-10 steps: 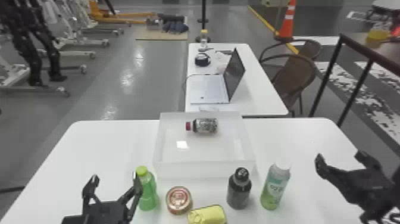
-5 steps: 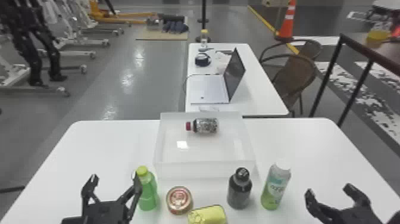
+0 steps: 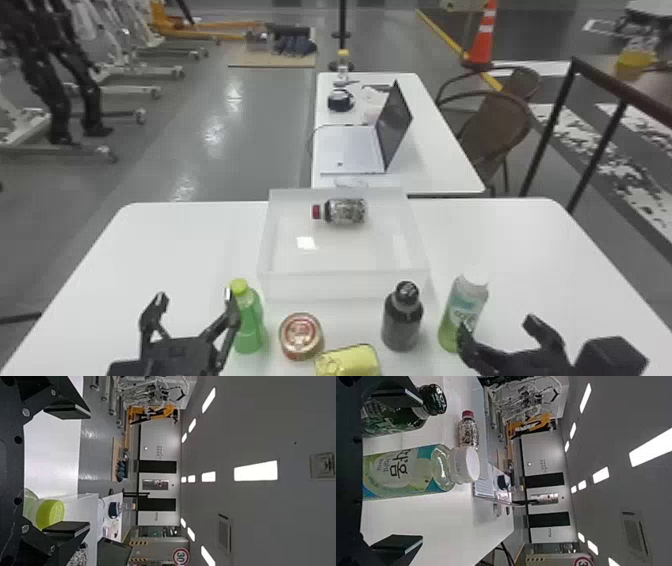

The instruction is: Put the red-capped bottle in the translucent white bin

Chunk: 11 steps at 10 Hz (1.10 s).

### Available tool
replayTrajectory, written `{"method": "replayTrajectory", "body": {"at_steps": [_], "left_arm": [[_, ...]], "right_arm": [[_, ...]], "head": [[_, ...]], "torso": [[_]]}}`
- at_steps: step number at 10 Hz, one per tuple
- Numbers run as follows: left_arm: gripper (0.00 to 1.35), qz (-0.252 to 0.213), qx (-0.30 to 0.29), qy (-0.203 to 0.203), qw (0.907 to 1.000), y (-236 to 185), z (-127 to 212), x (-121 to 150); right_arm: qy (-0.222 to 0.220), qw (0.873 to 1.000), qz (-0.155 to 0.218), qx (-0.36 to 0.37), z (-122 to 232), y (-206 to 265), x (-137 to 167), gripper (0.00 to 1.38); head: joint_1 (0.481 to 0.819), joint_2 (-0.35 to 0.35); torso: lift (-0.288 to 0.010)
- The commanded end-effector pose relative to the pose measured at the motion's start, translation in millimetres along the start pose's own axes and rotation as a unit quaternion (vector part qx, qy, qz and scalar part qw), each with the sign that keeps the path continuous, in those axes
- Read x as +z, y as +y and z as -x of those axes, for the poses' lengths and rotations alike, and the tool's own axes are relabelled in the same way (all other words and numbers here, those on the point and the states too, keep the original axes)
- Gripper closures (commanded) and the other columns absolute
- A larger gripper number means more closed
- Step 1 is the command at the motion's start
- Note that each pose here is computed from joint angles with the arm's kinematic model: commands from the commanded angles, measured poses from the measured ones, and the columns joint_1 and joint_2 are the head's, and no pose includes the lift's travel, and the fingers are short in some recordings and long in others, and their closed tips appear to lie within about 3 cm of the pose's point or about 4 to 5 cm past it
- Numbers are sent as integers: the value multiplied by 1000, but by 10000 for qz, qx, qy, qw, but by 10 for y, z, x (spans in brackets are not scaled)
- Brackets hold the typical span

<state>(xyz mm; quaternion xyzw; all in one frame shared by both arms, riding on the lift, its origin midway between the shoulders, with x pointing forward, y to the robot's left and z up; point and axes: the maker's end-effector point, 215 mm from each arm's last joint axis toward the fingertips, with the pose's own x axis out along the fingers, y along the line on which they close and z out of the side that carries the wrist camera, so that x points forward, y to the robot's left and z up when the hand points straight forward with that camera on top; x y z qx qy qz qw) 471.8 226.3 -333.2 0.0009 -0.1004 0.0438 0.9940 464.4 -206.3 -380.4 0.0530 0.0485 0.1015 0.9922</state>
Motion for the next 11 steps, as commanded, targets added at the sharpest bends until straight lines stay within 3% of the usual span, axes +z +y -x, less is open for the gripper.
{"method": "replayTrajectory", "body": {"at_steps": [1, 3, 4, 6, 11], "left_arm": [[302, -21, 21, 106, 9999, 22, 9, -39], [302, -28, 6, 270, 9996, 4, -7, -102], [302, -37, -16, 516, 9987, 4, -11, -187], [302, -28, -51, 626, 9980, -2, -17, -218], [300, -98, -38, 611, 9981, 36, -1, -205]], "right_arm": [[232, 9997, -42, -37, 52, 49, -63, 93], [202, 9998, 41, -24, 36, 45, -57, 93], [-15, 9999, 93, 92, 15, 74, -3, 93], [-177, 9989, 257, 355, -55, 125, 69, 93], [-172, 9993, 196, 255, -36, 132, 40, 94]], "head": [[549, 0], [549, 0], [549, 0], [549, 0], [549, 0]], "torso": [[-100], [-100], [-100], [-100], [-100]]}}
